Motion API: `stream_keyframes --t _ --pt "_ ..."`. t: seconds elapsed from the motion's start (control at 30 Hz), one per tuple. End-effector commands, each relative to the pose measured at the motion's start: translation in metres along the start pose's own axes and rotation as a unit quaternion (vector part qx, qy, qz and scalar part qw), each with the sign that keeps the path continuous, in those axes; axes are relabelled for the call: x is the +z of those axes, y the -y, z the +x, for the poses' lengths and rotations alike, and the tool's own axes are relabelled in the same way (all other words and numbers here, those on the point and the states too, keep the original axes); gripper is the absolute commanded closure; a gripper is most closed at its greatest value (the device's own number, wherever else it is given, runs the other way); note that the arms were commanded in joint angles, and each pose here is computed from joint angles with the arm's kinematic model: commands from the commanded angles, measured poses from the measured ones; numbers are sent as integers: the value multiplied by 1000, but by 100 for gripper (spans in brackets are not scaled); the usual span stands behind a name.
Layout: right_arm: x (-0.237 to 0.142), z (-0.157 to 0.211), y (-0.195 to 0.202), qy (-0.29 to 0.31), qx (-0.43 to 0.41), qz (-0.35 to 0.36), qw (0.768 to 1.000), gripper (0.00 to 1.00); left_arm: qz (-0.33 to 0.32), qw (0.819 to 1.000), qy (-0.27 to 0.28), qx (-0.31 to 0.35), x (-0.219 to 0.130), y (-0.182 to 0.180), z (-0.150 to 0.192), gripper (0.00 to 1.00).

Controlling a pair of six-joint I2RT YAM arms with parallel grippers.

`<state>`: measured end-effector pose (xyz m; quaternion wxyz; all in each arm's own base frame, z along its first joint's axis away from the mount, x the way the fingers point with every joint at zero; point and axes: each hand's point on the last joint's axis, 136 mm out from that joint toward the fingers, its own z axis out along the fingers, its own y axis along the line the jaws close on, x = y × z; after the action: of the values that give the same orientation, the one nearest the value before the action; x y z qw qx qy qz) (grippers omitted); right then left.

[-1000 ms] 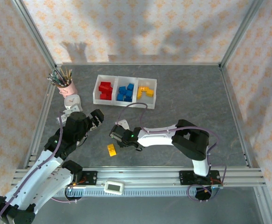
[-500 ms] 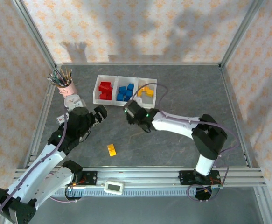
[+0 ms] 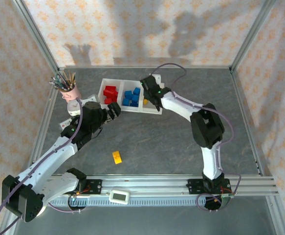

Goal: Sort the legos into containers by color
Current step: Place the lego in the container, then pick up the lego from the bottom-center of the table.

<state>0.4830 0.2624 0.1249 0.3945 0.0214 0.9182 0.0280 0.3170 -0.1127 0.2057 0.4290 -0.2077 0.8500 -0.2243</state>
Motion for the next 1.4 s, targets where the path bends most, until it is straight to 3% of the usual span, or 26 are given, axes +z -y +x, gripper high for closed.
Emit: stream_keyframes --t 0.0,0.2,0.4,0.93,1.17,1.37 --pt "4 -9 2 2 -18 22 1000 50 28 999 22 6 -2 18 -17 1" --pt "-17 -23 -3 15 -7 -5 1000 38 22 999 24 9 -3 14 -17 1" --pt "-51 1 -13 -2 -15 -58 998 34 15 999 29 9 -12 6 -17 1" --pt "-155 136 -85 -60 -83 -173 980 25 -38 999 37 -4 -58 -39 -3 1" --pt "-184 210 -132 -93 -135 -214 963 20 -68 997 41 -21 -78 -60 3 1" --pt "-189 252 -156 -108 -172 -214 956 16 -88 994 52 -38 -93 -73 3 1"
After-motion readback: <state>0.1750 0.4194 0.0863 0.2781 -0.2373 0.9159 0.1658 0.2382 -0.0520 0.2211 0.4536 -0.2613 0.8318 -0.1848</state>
